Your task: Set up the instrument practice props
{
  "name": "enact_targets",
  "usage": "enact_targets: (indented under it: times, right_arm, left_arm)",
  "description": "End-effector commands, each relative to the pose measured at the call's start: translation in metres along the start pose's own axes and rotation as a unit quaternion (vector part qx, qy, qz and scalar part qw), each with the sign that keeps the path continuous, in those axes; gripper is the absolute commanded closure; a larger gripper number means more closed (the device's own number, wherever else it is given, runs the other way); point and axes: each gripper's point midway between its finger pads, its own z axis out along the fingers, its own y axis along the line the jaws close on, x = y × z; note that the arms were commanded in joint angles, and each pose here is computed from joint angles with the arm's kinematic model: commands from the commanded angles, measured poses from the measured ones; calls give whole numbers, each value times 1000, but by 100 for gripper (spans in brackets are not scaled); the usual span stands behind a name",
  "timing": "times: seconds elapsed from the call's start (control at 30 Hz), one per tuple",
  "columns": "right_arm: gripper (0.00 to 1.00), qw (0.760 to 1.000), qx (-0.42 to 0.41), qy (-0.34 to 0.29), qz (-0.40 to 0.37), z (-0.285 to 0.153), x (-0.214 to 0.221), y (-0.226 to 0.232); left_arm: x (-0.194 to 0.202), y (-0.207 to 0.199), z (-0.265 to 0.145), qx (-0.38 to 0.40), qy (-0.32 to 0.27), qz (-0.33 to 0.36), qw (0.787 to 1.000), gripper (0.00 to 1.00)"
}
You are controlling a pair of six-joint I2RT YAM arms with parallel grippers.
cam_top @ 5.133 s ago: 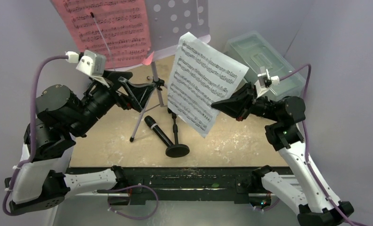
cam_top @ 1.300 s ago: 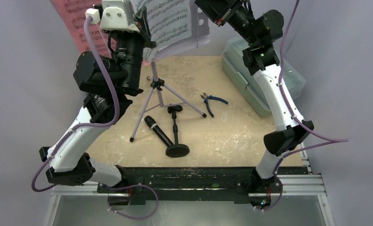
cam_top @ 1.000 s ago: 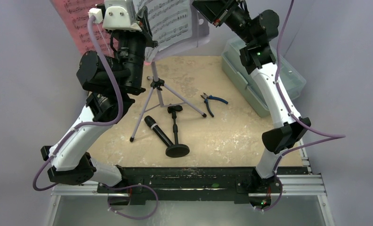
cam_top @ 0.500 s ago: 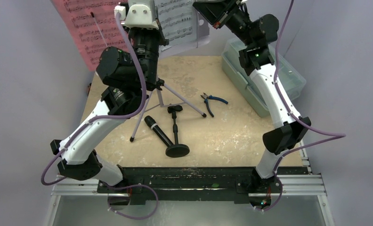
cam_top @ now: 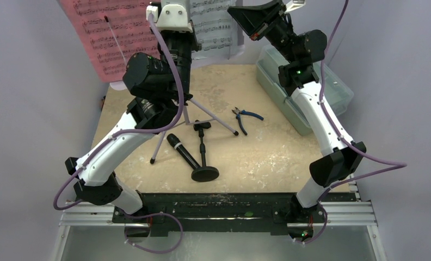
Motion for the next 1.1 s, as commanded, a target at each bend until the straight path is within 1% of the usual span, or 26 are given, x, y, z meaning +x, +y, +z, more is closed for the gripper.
enact_targets:
  times: [0.0, 0.27, 0.3, 0.33, 0.43, 0.5, 0.57, 0.6, 0.7, 0.77, 0.8, 0.87, 0.93, 1.0, 1.07]
  right_arm:
    - [100, 998, -53, -23, -39, -1, -22, 37]
    - [100, 998, -35, -15, -46, -3, -21, 34]
    - [97, 998, -28, -13, -48, -3, -21, 32]
    - [88, 999, -19, -12, -49, -3, -21, 29]
    - [70, 998, 5, -13, -56, -8, -22, 27]
    - [56, 998, 32, -7, -56, -13, -22, 23]
    - [45, 996, 60, 10, -62, -17, -20, 19]
    - [39, 994, 80, 18, -66, -21, -19, 15]
    - [29, 987, 123, 44, -89, -40, -13, 12]
    - [23, 982, 145, 51, -110, -58, -11, 16]
    - [21, 979, 153, 55, -121, -67, -10, 19]
    - [17, 972, 178, 67, -138, -89, -1, 17]
    - [12, 962, 214, 75, -150, -113, 8, 9]
    - [11, 951, 254, 106, -139, -140, 37, -15]
    - [10, 944, 275, 138, -118, -165, 73, -36]
  left_arm:
    - [-13, -3, 4, 14, -28, -21, 999, 100]
    - [-4, -15, 8, 21, -28, -21, 999, 100]
    - [-3, -15, 8, 22, -27, -21, 999, 100]
    - [-3, -15, 7, 22, -26, -20, 999, 100]
    - [0, -14, 6, 23, -22, -13, 999, 100]
    - [1, -10, 3, 21, -19, -9, 1000, 99]
    - [2, -6, 1, 17, -16, -4, 1000, 92]
    - [3, -3, 0, 15, -14, -2, 1000, 87]
    - [2, 7, -7, 14, -8, 0, 1000, 76]
    - [-2, 16, -13, 16, -1, -12, 1000, 69]
    - [-5, 21, -17, 18, 4, -22, 1000, 65]
    - [-12, 28, -28, 33, 8, -63, 997, 54]
    - [-18, 35, -39, 53, 13, -92, 994, 46]
    - [-17, 42, -53, 74, 30, -108, 991, 38]
    - [-14, 51, -69, 89, 50, -116, 988, 30]
